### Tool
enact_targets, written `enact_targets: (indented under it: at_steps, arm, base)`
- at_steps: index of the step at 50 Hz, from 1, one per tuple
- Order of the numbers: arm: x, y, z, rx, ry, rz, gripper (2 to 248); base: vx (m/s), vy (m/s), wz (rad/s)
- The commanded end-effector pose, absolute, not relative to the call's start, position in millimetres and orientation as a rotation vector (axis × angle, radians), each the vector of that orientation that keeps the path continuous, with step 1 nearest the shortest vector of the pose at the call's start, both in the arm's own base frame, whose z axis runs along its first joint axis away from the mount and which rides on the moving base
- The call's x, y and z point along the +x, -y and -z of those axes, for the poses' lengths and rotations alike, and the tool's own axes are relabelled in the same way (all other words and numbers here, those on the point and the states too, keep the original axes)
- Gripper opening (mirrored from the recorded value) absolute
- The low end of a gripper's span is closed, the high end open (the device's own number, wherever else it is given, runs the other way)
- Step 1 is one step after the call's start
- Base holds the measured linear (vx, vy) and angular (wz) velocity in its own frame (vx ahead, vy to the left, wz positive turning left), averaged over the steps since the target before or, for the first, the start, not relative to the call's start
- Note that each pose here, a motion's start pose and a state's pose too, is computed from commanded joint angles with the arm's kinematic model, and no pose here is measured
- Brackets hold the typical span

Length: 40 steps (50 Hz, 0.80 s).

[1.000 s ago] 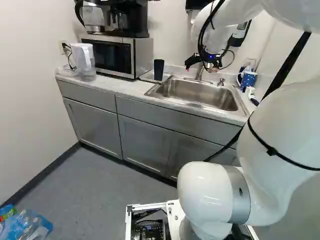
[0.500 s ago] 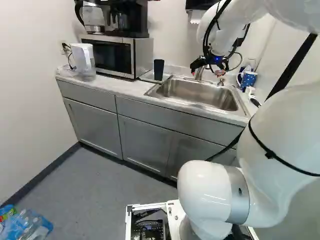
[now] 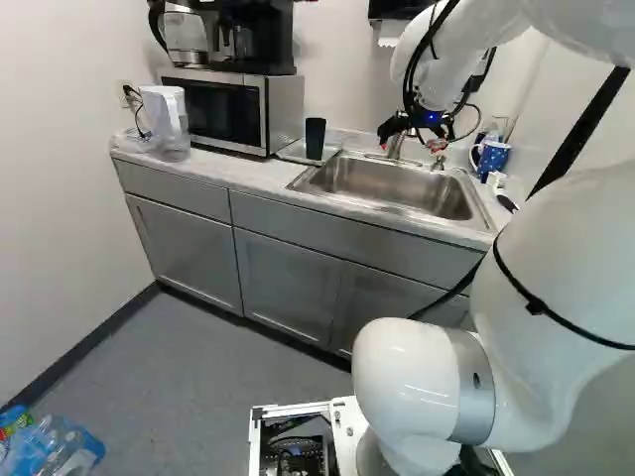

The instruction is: Rinse the cup and place it in the tray

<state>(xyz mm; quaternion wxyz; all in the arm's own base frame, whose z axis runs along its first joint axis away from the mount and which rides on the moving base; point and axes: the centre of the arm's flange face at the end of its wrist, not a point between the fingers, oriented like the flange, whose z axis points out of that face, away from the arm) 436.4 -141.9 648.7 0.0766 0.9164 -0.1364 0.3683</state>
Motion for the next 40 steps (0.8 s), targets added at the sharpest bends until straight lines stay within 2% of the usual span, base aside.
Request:
enact_targets:
  at_steps: [40]
  arm:
    - [436.4,141.9,-648.7,2.747,0.409,-1.104,247]
  base:
    - [-0.003,0.0,0.004]
